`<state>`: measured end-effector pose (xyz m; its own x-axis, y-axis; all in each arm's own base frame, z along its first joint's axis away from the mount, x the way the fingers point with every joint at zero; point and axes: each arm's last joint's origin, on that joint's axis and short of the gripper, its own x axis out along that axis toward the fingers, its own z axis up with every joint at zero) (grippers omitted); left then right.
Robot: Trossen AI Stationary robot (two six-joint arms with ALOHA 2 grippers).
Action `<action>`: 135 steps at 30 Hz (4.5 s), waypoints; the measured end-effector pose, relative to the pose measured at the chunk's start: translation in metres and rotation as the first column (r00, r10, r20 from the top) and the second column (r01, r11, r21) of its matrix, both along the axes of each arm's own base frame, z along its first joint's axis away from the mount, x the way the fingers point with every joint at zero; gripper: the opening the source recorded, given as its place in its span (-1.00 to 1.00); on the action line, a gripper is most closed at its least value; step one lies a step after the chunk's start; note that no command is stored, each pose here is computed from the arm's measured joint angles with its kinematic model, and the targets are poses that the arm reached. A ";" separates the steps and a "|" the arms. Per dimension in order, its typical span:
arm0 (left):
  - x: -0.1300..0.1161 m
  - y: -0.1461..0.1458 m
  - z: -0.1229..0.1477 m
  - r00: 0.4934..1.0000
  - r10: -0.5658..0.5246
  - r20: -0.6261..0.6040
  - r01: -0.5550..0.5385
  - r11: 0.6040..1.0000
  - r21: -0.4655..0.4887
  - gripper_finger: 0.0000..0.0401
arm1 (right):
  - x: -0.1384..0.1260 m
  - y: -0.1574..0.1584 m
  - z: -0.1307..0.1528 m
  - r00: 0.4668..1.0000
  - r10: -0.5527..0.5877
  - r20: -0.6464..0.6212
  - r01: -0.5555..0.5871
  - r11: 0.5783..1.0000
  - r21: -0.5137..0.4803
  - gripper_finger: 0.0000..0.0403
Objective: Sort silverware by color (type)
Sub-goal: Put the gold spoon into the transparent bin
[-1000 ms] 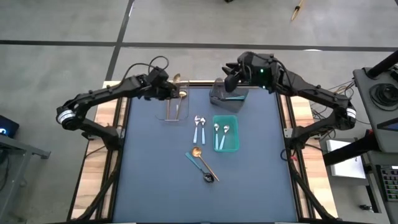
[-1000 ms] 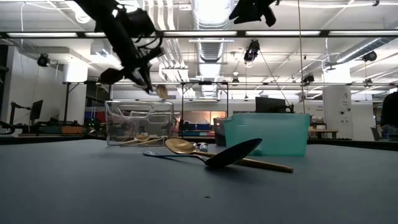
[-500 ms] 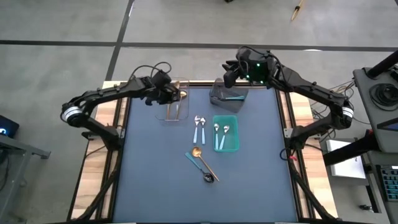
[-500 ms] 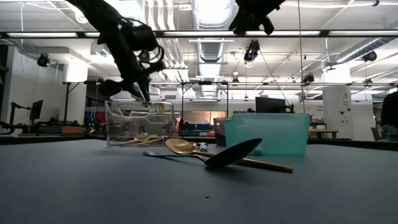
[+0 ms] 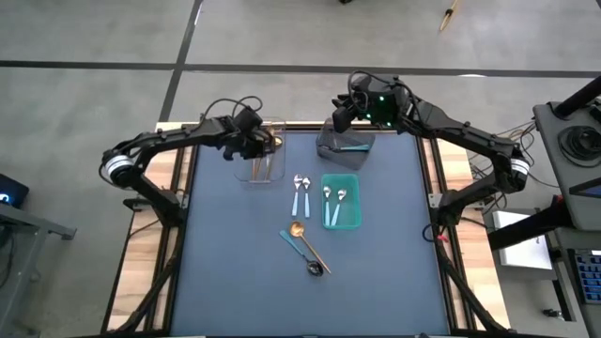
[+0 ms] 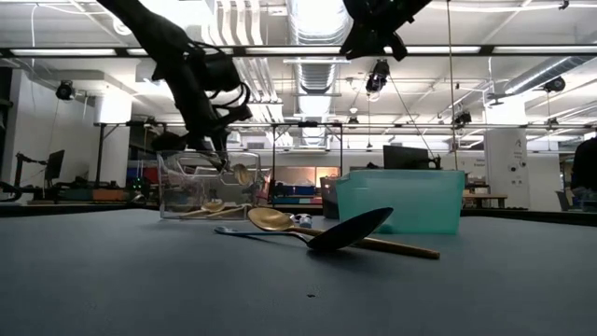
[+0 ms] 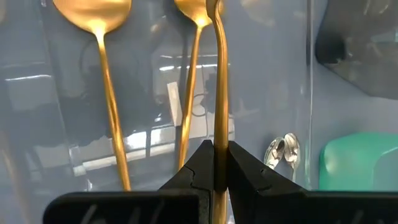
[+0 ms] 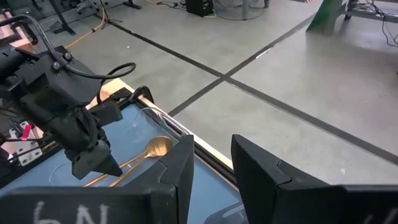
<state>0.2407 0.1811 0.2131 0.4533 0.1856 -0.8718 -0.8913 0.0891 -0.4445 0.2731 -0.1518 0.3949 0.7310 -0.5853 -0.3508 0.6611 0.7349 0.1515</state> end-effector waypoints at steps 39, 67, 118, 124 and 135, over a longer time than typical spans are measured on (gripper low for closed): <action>0.007 0.006 -0.020 0.994 0.075 -0.083 -0.071 0.996 0.056 -0.95 | 0.001 -0.001 -0.001 1.000 -0.004 -0.003 0.004 1.000 0.001 -0.58; 0.009 0.007 -0.025 0.992 0.078 -0.096 -0.074 0.996 0.045 -0.82 | 0.001 -0.001 -0.001 1.000 -0.005 -0.003 0.005 1.000 0.001 -0.59; 0.036 0.019 -0.014 0.936 -0.317 -0.154 0.347 0.905 0.247 -1.00 | -0.005 -0.007 -0.005 0.999 -0.028 -0.040 0.029 0.999 0.017 -0.59; 0.043 0.028 -0.020 0.938 -0.265 -0.223 0.317 0.917 0.241 -1.00 | -0.008 -0.011 -0.007 0.997 -0.047 -0.061 0.049 0.998 0.029 -0.59; 0.047 0.033 -0.030 0.918 -0.241 -0.314 0.314 0.927 0.204 -0.90 | -0.009 -0.012 -0.008 0.996 -0.048 -0.070 0.051 0.998 0.036 -0.59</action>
